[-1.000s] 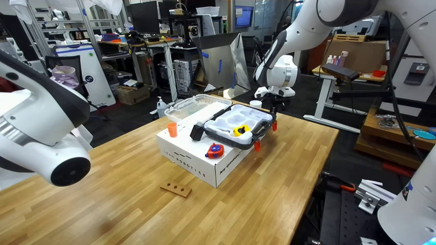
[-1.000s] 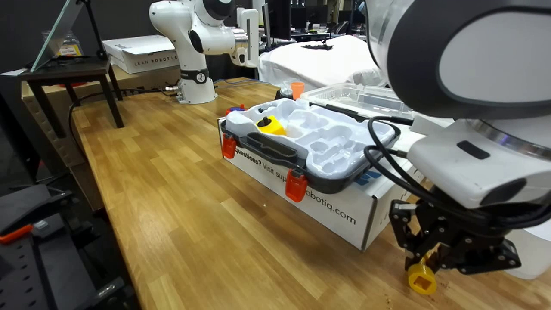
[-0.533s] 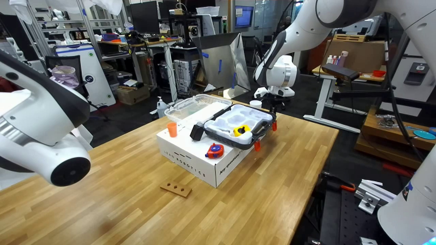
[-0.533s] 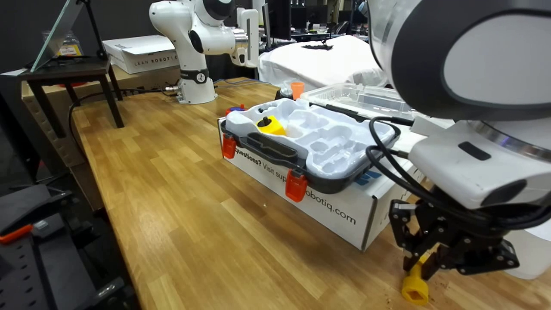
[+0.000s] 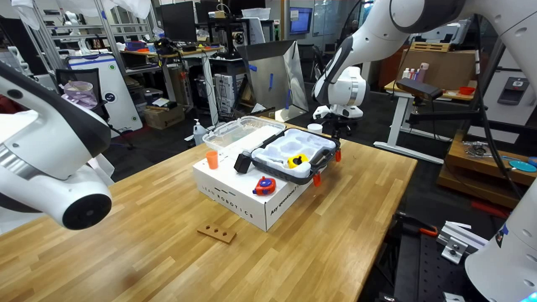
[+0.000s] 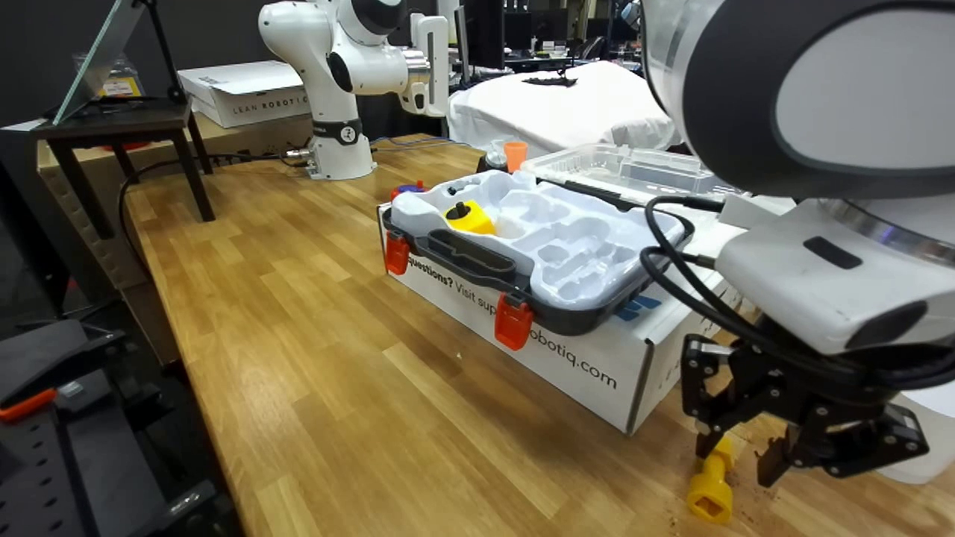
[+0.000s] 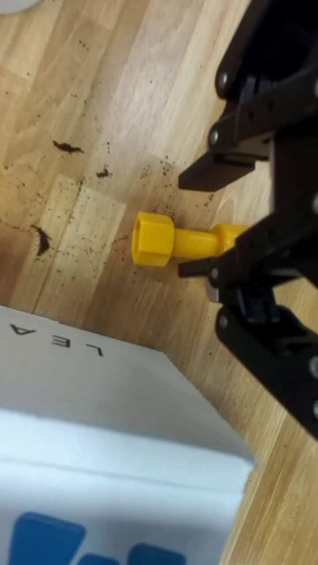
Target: Pick the object and put it on the right on the table
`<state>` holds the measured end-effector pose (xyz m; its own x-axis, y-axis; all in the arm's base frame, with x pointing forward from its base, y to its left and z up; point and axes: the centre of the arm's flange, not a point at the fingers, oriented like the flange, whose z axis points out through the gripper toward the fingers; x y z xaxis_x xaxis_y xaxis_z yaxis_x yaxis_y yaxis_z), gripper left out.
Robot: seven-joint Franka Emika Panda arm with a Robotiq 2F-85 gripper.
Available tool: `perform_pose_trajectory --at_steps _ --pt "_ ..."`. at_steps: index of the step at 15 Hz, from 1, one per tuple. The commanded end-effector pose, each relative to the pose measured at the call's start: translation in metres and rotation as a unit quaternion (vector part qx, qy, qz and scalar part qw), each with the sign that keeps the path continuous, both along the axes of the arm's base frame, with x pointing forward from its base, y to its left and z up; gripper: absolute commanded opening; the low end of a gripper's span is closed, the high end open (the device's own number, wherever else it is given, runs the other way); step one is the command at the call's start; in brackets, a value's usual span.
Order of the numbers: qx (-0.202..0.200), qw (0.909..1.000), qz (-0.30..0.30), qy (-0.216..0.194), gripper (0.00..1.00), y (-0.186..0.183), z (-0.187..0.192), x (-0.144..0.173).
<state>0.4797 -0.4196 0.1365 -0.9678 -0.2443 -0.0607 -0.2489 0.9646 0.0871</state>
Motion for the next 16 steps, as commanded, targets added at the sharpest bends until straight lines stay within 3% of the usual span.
perform_pose_trajectory --at_steps 1,5,11,14,16 --pt "-0.004 0.9988 -0.011 -0.048 0.76 0.000 0.041 -0.014" --pt "-0.011 0.9945 -0.006 -0.104 0.99 -0.002 0.098 -0.022" --pt "-0.005 0.9825 0.034 -0.183 1.00 0.020 0.163 -0.052" --pt "0.002 0.9725 0.079 -0.219 1.00 0.032 0.185 -0.073" --pt "0.002 0.9626 0.142 -0.231 1.00 0.043 0.197 -0.091"
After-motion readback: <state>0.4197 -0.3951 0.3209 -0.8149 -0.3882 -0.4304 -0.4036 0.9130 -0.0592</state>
